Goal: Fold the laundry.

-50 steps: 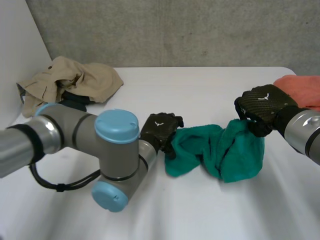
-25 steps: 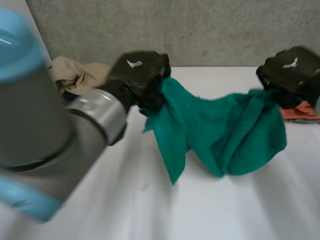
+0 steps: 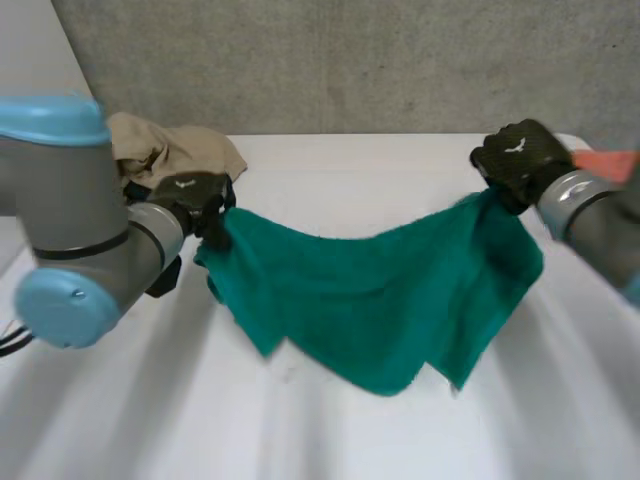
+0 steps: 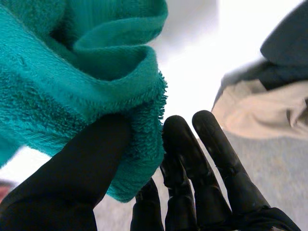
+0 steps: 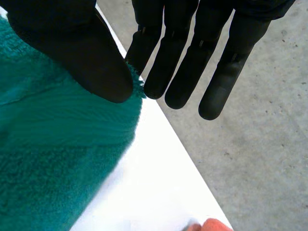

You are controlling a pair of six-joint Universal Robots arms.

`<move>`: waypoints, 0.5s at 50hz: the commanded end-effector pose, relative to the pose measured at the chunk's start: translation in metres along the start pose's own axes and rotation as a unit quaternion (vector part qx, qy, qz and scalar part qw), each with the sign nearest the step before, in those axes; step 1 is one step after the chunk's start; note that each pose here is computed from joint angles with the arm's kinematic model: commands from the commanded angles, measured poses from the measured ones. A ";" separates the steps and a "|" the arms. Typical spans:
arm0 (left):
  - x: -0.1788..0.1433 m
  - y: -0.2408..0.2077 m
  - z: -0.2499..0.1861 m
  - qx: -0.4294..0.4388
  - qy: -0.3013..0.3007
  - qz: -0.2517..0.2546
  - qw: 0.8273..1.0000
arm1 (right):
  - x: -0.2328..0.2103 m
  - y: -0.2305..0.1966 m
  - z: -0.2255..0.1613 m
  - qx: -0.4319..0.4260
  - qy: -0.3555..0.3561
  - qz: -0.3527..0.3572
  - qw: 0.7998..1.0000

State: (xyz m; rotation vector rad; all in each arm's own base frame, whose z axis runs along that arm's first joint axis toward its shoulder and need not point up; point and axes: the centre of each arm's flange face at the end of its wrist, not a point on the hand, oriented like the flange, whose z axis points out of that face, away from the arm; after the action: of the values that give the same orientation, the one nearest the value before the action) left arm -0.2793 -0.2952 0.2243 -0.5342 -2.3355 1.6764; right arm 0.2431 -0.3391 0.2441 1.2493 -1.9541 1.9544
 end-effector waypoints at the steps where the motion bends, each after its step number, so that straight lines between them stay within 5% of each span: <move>1: -0.011 0.022 0.060 0.020 -0.014 0.048 0.999 | -0.044 0.028 0.059 0.063 0.068 -0.034 0.995; 7: 0.002 0.004 0.057 0.075 -0.011 0.100 0.992 | -0.058 0.027 0.066 0.077 0.084 -0.065 0.991; 12: 0.021 -0.028 -0.001 0.122 0.003 0.131 0.984 | -0.045 0.011 0.039 0.049 0.089 -0.061 0.993; 18: 0.028 0.012 -0.039 0.060 0.025 0.163 0.984 | -0.044 0.004 -0.006 -0.010 0.041 -0.053 0.998; 25: 0.063 0.068 -0.066 0.061 0.078 0.268 0.958 | -0.064 0.022 -0.061 -0.109 -0.053 -0.025 0.992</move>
State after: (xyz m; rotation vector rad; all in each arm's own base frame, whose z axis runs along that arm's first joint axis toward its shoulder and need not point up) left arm -0.2924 -0.2273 0.2124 -1.0687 -2.1600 1.8837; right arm 0.2583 -0.2984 0.2103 1.2659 -1.9134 1.8092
